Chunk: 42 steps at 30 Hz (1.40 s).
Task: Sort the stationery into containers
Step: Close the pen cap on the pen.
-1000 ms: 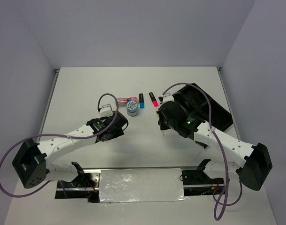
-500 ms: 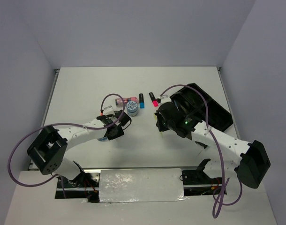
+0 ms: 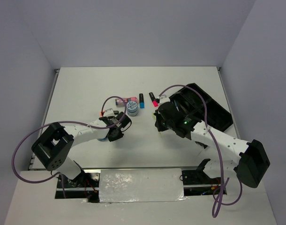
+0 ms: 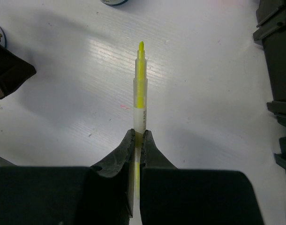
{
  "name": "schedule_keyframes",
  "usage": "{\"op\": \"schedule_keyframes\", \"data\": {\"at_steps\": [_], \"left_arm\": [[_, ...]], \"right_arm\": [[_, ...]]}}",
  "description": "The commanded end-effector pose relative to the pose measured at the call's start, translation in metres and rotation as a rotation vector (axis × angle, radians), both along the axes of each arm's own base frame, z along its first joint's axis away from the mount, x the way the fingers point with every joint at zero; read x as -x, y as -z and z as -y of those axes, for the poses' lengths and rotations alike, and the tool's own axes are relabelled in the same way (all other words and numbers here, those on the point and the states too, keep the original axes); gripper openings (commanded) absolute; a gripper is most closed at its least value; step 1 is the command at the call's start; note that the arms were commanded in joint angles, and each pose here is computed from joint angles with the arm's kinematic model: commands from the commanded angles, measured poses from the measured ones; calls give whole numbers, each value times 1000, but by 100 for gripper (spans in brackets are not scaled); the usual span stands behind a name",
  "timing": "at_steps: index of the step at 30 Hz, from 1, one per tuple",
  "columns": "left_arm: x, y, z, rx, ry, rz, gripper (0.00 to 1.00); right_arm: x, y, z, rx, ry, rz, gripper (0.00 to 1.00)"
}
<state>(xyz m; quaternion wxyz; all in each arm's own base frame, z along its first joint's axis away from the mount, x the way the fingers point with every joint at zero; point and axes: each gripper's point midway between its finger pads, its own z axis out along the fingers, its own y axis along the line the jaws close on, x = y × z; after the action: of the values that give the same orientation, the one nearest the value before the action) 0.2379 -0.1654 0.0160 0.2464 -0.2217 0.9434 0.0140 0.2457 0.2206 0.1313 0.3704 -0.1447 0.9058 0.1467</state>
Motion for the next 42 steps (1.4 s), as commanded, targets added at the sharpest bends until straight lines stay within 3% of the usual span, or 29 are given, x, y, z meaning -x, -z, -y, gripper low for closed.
{"op": "schedule_keyframes", "data": {"at_steps": [1, 9, 12, 13, 16, 21, 25, 30, 42], "left_arm": [[5, 10, -1, 15, -19, -15, 35], [12, 19, 6, 68, 20, -35, 0], [-1, -9, 27, 178, 99, 59, 0], [-9, -34, 36, 223, 158, 136, 0], [-29, -110, 59, 380, 249, 371, 0], [-22, -250, 78, 682, 443, 860, 0], [1, -297, 81, 824, 538, 1009, 0], [23, -319, 83, 929, 623, 1089, 0], [35, -331, 85, 951, 684, 1100, 0]], "right_arm": [[-4, 0, -5, -22, -13, 16, 0], [12, -2, -21, -137, -94, 3, 0], [33, -10, -38, -303, -198, 13, 0], [42, -35, -55, -434, -257, 51, 0], [71, -51, -74, -594, -328, 80, 0], [89, -69, -85, -708, -195, 125, 0], [99, -103, -87, -879, -128, 173, 0], [107, -142, -96, -912, -170, 242, 0], [105, -144, -106, -863, -182, 261, 0]]}}
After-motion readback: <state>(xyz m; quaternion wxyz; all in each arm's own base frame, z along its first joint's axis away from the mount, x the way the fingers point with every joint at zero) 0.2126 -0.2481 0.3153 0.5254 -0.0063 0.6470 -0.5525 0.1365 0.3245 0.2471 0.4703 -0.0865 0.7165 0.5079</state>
